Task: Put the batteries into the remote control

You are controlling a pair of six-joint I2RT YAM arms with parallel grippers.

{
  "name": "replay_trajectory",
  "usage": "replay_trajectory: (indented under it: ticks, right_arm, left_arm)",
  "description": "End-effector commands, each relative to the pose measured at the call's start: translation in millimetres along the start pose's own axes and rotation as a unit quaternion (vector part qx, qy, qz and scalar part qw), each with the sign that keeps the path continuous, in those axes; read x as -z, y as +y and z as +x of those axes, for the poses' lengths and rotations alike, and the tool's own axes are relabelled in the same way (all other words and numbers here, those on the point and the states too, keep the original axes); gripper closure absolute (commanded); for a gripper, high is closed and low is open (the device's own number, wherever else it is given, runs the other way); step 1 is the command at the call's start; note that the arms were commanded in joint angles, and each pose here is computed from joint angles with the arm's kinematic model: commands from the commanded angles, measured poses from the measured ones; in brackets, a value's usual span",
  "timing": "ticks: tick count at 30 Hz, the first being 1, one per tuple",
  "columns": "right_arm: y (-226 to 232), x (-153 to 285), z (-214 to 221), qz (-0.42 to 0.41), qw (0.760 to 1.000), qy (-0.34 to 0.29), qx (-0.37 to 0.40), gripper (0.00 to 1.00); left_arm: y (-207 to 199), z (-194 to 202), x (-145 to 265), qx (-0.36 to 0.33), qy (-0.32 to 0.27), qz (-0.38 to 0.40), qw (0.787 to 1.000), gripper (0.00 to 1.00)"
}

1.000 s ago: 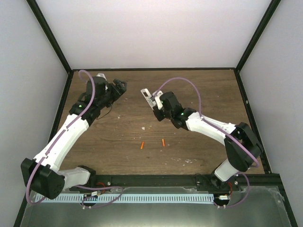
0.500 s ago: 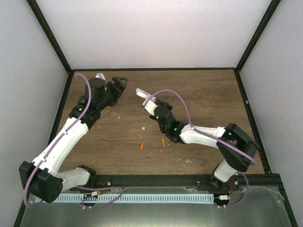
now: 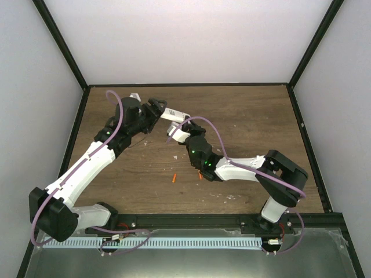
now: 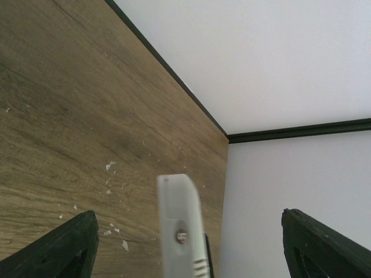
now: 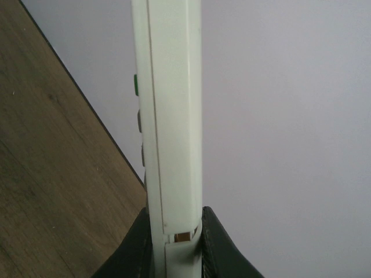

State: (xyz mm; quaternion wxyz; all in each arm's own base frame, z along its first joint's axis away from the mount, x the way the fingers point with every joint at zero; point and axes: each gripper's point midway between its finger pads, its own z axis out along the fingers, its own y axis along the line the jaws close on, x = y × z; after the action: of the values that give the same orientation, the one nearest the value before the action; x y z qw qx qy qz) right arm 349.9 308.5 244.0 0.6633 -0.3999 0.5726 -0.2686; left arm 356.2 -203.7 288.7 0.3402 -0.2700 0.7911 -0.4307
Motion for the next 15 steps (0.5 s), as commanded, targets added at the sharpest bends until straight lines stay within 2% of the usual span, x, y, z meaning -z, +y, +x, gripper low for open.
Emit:
replay_trajectory:
  ticks: [1, 11, 15]
  right_arm:
    - [-1.9, -0.8, -10.3, 0.013, 1.0, -0.006, 0.0, 0.99]
    - [-3.6, -1.9, -15.9, 0.017, 1.0, -0.007, -0.006, 0.99]
    - [-4.0, -1.9, -16.4, 0.018, 1.0, -0.005, -0.004, 0.99]
  left_arm:
    - [-4.4, 5.4, -4.8, -0.005, 0.008, 0.009, 1.0, 0.15]
    - [-5.0, 11.5, -13.5, -0.011, 0.024, 0.005, 1.0, 0.28]
    - [-4.5, 11.6, -15.0, -0.011, 0.024, 0.004, 1.0, 0.36]
